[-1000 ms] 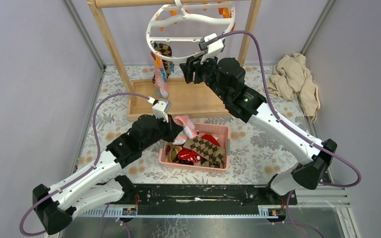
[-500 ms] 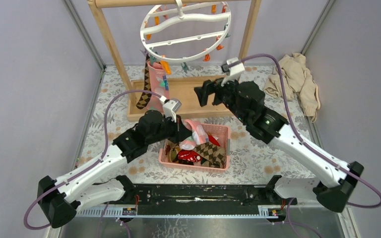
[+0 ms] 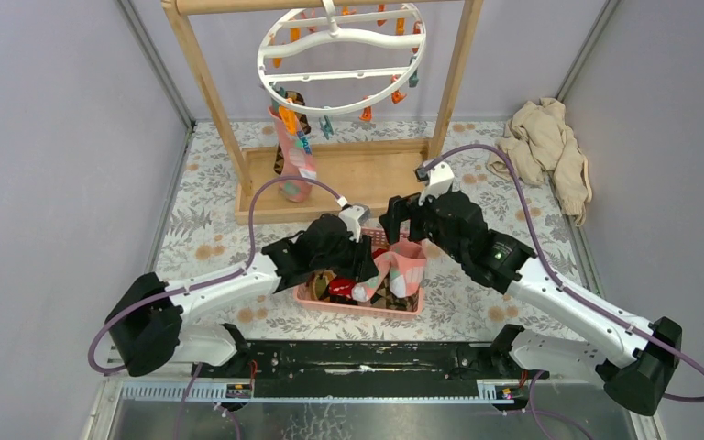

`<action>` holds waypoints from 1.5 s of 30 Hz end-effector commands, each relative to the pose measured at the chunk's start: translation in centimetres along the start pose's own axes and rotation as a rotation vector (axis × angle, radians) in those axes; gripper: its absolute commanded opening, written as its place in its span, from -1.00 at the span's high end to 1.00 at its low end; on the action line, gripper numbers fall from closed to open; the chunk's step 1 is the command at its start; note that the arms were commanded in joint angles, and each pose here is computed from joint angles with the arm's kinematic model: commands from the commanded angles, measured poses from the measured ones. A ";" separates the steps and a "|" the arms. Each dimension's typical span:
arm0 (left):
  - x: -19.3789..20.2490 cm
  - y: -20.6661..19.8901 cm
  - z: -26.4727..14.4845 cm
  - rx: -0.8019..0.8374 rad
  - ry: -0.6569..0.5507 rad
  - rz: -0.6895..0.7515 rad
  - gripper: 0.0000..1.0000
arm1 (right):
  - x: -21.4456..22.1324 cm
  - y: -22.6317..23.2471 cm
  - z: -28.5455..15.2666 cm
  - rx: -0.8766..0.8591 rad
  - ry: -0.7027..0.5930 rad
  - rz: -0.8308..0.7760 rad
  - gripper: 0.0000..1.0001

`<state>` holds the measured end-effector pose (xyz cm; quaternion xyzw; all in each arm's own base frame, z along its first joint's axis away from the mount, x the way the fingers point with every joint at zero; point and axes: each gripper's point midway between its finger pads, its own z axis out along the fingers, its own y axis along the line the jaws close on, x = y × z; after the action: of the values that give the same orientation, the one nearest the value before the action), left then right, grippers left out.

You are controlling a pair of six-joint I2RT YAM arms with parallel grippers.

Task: Remove the socks clipped to the hanger
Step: Place the sock in the bin.

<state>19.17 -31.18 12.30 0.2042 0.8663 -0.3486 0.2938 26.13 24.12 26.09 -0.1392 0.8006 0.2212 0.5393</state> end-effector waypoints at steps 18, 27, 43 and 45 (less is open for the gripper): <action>-6.8 2.5 -10.2 -0.297 -0.341 -0.038 -0.97 | 10.2 2.3 -2.5 -0.140 0.333 0.002 -0.41; -5.7 2.2 -11.9 -0.253 -0.365 -0.081 -0.97 | 16.2 3.2 2.2 -0.065 0.447 -0.004 -0.29; -5.3 2.0 -13.8 -0.257 -0.369 -0.098 -0.97 | 24.5 1.2 7.8 0.079 0.642 -0.128 -0.40; -5.8 1.9 -14.1 -0.265 -0.367 -0.087 -0.97 | 24.1 0.7 7.9 0.099 0.635 -0.166 -0.43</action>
<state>18.96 -20.92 21.70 0.0604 0.8473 -0.2865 0.4431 22.14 30.82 2.67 -0.2186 0.9227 0.1489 0.2805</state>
